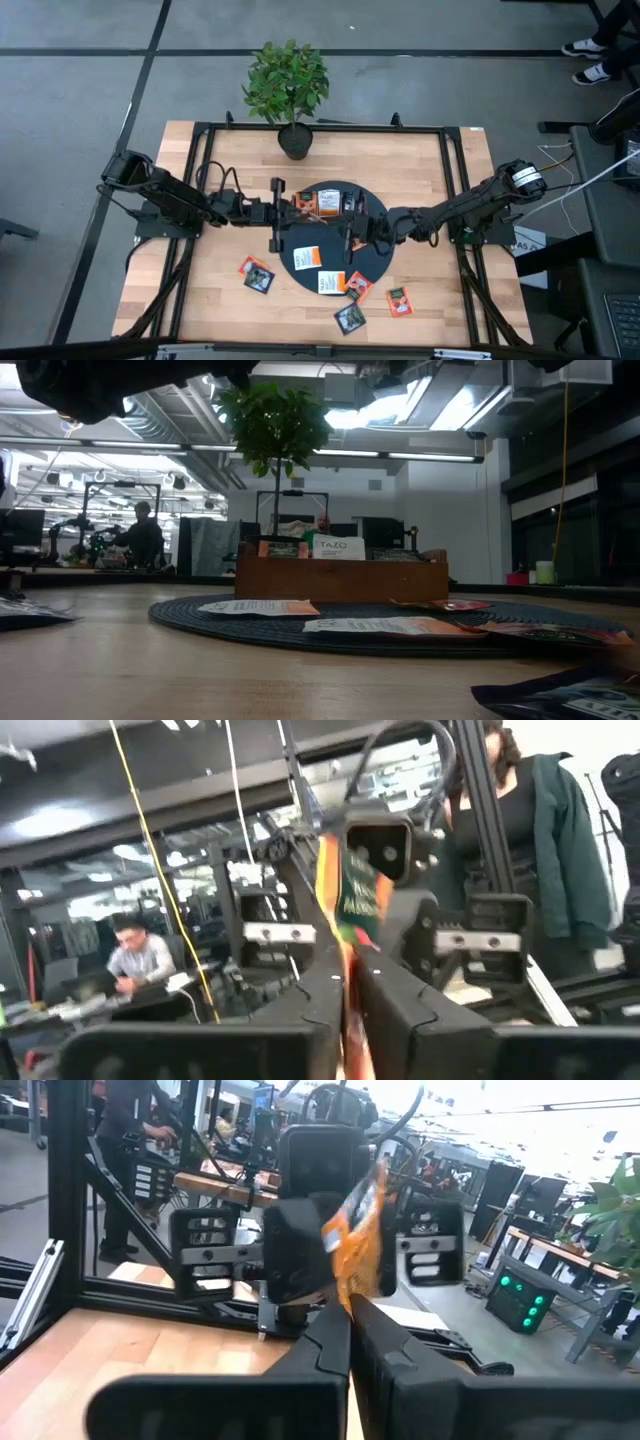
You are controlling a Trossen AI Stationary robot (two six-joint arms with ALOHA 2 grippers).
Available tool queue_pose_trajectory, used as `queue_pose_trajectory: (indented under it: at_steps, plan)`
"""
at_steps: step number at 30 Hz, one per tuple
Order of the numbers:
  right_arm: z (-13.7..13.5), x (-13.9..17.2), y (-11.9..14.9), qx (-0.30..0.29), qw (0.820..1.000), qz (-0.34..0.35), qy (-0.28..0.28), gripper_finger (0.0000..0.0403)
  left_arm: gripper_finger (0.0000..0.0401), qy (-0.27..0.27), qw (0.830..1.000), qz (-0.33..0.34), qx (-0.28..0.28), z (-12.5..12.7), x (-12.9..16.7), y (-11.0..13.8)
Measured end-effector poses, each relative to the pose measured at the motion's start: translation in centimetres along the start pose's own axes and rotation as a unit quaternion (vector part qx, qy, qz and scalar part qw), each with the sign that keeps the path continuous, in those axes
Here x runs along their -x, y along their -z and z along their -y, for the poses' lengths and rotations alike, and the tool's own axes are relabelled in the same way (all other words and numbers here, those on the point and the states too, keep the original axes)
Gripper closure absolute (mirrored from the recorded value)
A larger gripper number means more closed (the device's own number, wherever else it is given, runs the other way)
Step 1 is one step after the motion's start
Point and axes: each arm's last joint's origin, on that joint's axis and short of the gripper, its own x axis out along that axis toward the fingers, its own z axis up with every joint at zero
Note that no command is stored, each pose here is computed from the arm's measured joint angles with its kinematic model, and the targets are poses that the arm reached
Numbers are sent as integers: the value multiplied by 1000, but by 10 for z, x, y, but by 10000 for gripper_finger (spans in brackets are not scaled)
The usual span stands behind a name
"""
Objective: Pick & Place Tea
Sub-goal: Put the orange tea bag into the left side of the wooden organizer
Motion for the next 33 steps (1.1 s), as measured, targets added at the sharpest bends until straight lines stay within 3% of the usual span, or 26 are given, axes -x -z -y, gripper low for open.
queue_pose_trajectory:
  at_steps: [9,14,18,24,33]
  plan:
    - [0,0,-1,-1,1000,3,1,401,275,-28,999,0,17,8,2,-4]
    - [0,0,2,3,1000,-8,-2,401,242,-27,999,2,24,12,4,-9]
    - [-2,1,7,-5,999,-36,-9,402,230,-25,998,-19,49,12,7,-13]
    - [-4,1,12,-20,998,-57,-29,402,228,-15,990,-115,77,13,7,-11]
    - [-5,2,20,-47,992,-97,-57,403,227,12,983,-171,66,16,-5,-17]
